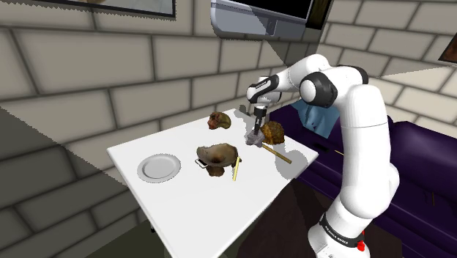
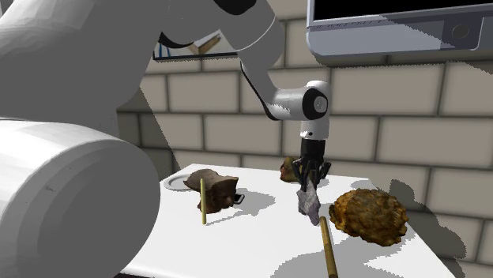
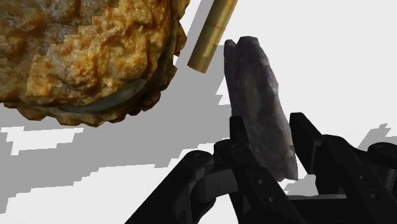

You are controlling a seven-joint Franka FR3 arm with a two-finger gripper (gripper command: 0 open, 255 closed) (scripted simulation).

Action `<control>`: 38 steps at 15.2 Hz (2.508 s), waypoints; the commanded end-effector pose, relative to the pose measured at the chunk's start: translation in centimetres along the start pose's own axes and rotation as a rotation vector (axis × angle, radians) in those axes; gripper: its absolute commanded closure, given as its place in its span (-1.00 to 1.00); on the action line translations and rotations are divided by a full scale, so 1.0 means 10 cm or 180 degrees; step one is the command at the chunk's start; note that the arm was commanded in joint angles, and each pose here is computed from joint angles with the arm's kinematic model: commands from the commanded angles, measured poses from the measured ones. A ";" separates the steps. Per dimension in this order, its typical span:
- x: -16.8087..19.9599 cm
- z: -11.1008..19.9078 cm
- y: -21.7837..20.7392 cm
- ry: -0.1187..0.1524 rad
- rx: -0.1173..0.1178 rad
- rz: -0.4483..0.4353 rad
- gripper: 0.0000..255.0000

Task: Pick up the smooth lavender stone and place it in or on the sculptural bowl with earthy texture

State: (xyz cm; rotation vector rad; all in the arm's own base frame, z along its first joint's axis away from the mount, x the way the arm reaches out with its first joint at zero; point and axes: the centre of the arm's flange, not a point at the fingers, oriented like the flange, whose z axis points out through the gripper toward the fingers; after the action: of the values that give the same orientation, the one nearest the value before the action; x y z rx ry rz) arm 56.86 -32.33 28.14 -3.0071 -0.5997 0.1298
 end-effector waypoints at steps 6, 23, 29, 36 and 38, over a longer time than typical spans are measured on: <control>-0.02 -0.34 -0.03 0.0000 0.0001 0.0000 1.00; -0.09 -1.23 -0.11 0.0000 0.0001 0.0000 1.00; -0.11 -1.55 -0.14 0.0000 0.0001 0.0000 1.00; -0.13 -1.92 -0.17 0.0000 0.0001 0.0000 1.00; -0.14 -2.02 -0.18 0.0000 0.0001 0.0000 1.00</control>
State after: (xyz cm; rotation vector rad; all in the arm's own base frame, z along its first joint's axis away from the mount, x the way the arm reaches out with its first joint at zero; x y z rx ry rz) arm 56.93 -32.40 47.83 -3.0071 -0.5996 0.1298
